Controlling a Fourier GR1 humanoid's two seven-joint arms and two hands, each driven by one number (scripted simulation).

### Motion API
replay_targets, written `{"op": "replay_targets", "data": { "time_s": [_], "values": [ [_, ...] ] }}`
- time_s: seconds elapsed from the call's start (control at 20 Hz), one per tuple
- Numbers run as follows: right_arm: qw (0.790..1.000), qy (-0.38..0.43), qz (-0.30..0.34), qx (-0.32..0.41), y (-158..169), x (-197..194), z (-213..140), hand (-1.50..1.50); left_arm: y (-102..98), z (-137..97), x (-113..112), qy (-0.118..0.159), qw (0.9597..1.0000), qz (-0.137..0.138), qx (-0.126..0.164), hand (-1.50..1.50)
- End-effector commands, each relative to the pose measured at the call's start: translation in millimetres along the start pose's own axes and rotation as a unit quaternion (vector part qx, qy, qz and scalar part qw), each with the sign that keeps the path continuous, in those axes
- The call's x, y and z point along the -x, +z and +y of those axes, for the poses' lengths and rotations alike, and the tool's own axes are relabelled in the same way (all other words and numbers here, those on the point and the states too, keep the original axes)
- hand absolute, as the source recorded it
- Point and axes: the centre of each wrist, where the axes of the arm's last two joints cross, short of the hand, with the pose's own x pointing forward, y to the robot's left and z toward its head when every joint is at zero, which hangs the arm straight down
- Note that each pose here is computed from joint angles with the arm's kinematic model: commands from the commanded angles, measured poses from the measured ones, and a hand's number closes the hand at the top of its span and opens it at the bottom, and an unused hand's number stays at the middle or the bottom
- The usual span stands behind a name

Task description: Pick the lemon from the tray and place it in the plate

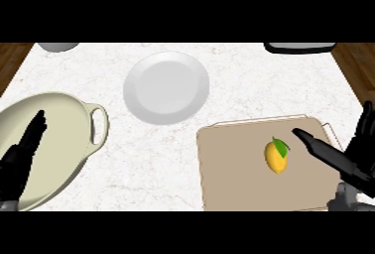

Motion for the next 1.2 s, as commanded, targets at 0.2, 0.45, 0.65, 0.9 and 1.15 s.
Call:
{"op": "replay_targets", "data": {
  "time_s": [0.2, 0.45, 0.65, 0.9, 1.15],
  "values": [
    [0.998, -0.007, -0.029, 0.051, 93, -43, 5, -1.5, 7, -18, 23, 0.003, 0.9996, -0.019, 0.019, 0.0],
    [0.988, 0.127, 0.065, -0.059, 107, -47, -34, -1.5, 3, -13, 10, -0.002, 0.9997, -0.021, 0.013, 0.0],
    [0.962, 0.225, 0.119, -0.101, 105, -55, -52, -1.5, 19, -15, 18, -0.008, 0.9994, -0.024, 0.021, 0.0],
    [0.938, 0.272, 0.181, -0.118, 74, -80, -42, -1.5, 0, -17, 17, -0.003, 0.9993, -0.031, 0.02, 0.0],
    [0.897, 0.326, 0.248, -0.165, 36, -72, -48, -1.5, 4, -20, 10, 0.001, 0.9994, -0.03, 0.016, 0.0]
  ]
}}
